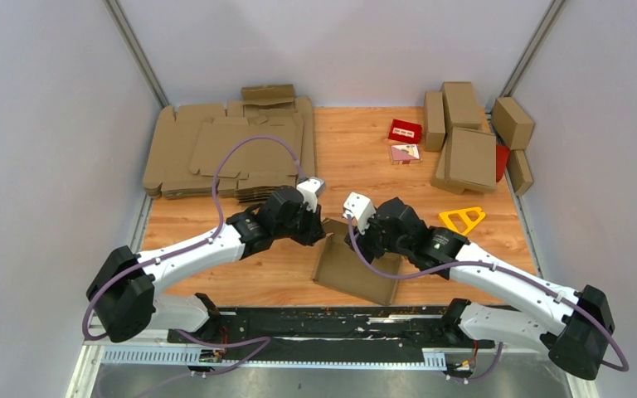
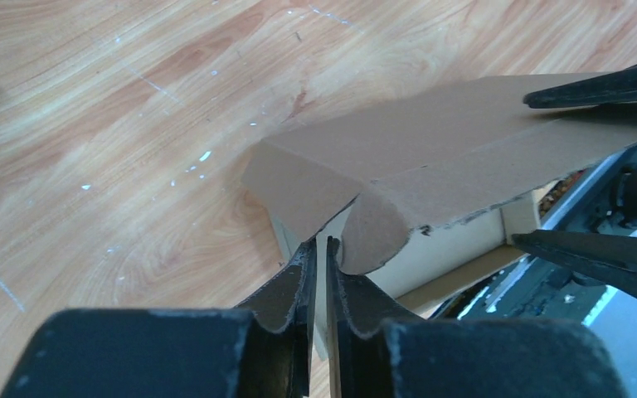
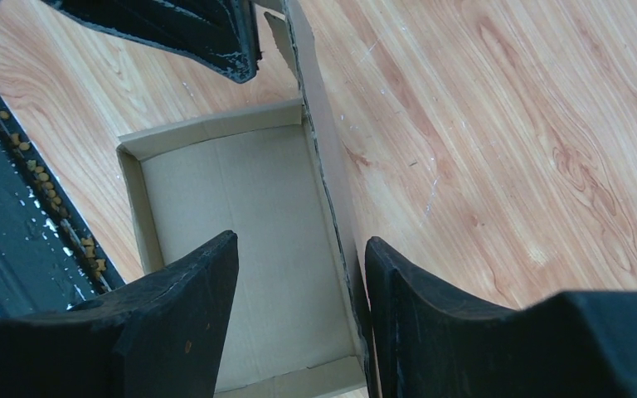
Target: Fold the paper box
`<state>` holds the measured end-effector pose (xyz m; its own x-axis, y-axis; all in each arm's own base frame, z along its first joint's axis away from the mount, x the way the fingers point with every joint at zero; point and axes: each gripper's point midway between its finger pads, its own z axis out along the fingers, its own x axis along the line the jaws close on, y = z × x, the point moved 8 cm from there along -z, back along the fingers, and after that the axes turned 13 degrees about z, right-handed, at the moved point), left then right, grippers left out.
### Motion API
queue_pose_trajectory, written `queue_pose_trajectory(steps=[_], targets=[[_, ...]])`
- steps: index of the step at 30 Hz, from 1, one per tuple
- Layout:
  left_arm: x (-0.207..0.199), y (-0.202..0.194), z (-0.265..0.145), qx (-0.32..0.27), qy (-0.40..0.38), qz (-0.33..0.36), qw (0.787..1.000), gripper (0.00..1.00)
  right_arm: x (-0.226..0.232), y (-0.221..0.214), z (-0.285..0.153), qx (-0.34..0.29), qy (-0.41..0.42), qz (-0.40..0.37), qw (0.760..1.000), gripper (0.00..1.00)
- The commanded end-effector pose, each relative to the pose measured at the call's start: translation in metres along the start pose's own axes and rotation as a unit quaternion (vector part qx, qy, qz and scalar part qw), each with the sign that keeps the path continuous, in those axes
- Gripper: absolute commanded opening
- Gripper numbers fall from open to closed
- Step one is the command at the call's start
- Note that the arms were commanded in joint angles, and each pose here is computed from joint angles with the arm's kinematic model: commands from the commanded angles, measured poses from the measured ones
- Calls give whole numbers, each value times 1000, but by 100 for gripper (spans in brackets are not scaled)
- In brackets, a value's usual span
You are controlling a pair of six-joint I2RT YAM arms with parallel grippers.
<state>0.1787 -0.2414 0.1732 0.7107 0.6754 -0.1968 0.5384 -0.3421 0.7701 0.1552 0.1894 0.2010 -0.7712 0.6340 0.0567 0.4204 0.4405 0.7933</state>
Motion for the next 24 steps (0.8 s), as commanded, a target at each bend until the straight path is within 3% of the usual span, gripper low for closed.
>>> queue_pose_trajectory(steps=[1,3,10,13,19,22,24], targets=[[-13,30,-2,-47,-34,-15,998,15,-3,9,1,-32,-22,6,999,58],[-13,33,-2,-50,-36,-12,998,20,-4,7,3,-30,-30,6,999,55],[5,24,-2,-30,38,28,998,65,-10,12,3,-48,-54,1,997,49],[10,23,1,-32,49,53,997,76,-11,14,2,-50,-55,-2,997,48],[7,30,15,-53,12,109,993,79,-11,16,3,-53,-44,1,998,46],[1,34,20,-58,-19,112,992,72,-11,16,3,-53,-40,2,998,43],[-2,35,21,-56,-31,103,993,63,-11,16,4,-52,-38,2,998,40]])
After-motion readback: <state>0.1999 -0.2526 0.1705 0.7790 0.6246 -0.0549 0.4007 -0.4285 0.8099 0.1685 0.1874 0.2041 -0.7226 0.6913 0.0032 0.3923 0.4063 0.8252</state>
